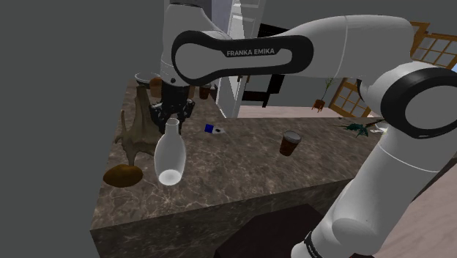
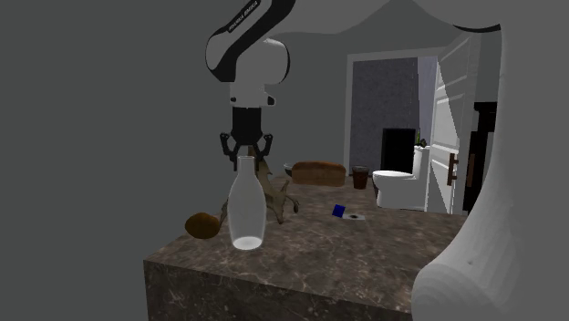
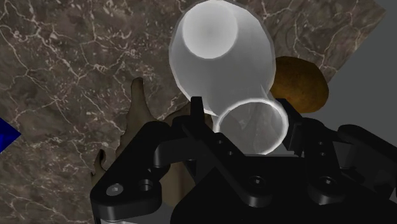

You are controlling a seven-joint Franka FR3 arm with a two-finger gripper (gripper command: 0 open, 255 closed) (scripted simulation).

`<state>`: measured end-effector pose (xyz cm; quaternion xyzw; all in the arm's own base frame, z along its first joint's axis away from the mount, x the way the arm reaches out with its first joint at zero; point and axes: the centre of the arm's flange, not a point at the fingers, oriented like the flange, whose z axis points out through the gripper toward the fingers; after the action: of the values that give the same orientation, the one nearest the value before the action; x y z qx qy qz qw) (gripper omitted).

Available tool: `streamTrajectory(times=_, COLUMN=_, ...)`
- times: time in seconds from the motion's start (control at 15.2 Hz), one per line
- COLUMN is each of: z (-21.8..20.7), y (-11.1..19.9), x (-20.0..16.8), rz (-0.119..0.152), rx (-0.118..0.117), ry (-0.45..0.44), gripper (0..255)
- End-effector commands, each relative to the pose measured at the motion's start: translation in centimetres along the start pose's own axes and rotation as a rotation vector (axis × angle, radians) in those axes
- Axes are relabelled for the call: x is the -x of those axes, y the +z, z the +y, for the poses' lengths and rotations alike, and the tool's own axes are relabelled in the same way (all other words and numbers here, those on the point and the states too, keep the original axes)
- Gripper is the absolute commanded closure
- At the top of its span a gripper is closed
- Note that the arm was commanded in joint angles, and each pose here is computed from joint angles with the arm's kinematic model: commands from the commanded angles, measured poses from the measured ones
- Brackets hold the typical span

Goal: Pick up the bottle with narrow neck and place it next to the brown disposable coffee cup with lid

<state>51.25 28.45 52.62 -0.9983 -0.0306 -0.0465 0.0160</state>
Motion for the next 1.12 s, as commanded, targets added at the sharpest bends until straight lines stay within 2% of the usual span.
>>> streamTrajectory(times=0.0, z=0.0, y=0.0, x=0.0, rz=-0.001, rx=0.000, ry=0.000, gripper=255)
streamTrajectory(times=1.06, z=-0.2, y=-8.4, x=-0.8, rz=-0.001, rx=0.000, ry=0.000, gripper=255)
